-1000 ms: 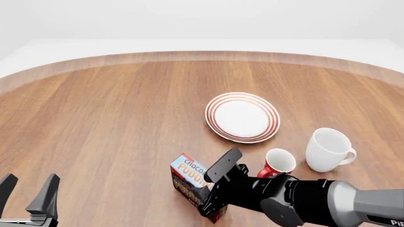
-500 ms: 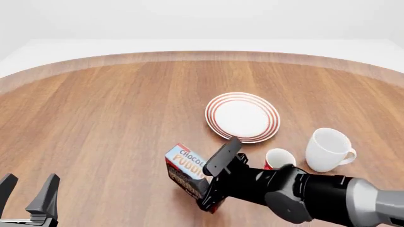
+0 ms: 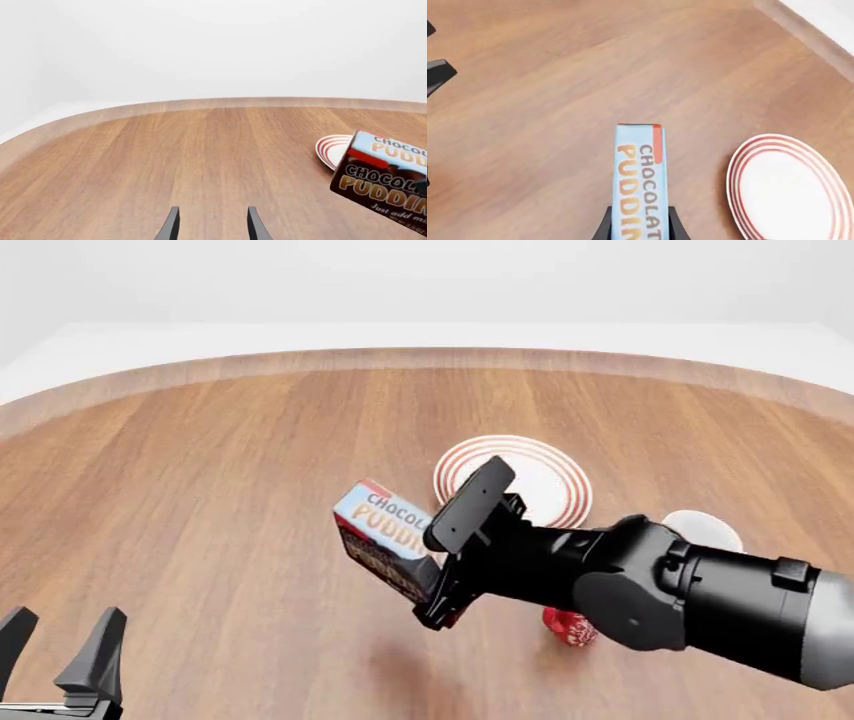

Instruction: Put the chocolate pudding to the right of the plate.

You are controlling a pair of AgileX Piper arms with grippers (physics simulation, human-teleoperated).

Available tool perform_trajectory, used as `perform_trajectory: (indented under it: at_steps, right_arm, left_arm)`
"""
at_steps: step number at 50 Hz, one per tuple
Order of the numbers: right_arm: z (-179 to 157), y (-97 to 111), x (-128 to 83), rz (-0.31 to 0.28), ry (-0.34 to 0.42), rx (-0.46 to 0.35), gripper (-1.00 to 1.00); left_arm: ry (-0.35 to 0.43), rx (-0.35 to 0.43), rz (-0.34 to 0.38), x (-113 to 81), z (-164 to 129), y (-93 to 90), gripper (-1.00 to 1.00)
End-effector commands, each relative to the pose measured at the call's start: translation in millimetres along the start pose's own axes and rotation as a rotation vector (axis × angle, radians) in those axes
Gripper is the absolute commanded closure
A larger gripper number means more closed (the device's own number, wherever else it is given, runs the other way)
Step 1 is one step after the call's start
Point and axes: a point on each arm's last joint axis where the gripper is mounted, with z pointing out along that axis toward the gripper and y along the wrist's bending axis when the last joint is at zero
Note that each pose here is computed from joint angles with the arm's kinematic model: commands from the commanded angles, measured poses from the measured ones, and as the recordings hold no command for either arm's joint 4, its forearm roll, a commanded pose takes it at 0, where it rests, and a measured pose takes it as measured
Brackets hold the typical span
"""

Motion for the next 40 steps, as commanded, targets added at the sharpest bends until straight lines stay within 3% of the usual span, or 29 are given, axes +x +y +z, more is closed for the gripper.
perform_trajectory:
  at_steps: [1, 13, 26, 40]
  right_arm:
    - [-19.4, -20.2, -41.5, -0.061, -0.062, 0.05, 1.0]
    - [-33.3, -39.9, -69.3, -0.072, -0.125, 0.108, 1.0]
    - [-12.1, -67.1, -77.8, -0.025, -0.13, 0.169, 1.0]
    - [5.6, -121.5, -92.7, 0.013, -0.107, 0.275, 1.0]
  left_arm:
    - [0.0, 0.0, 0.001, 0.2, -0.3, 0.0, -1.0]
    - [0.0, 0.0, 0.0, 0.2, -0.3, 0.0, -1.0]
    - [0.0, 0.0, 0.0, 0.2, -0.2, 0.0, -1.0]
    - [0.0, 0.0, 0.0, 0.2, -0.2, 0.0, -1.0]
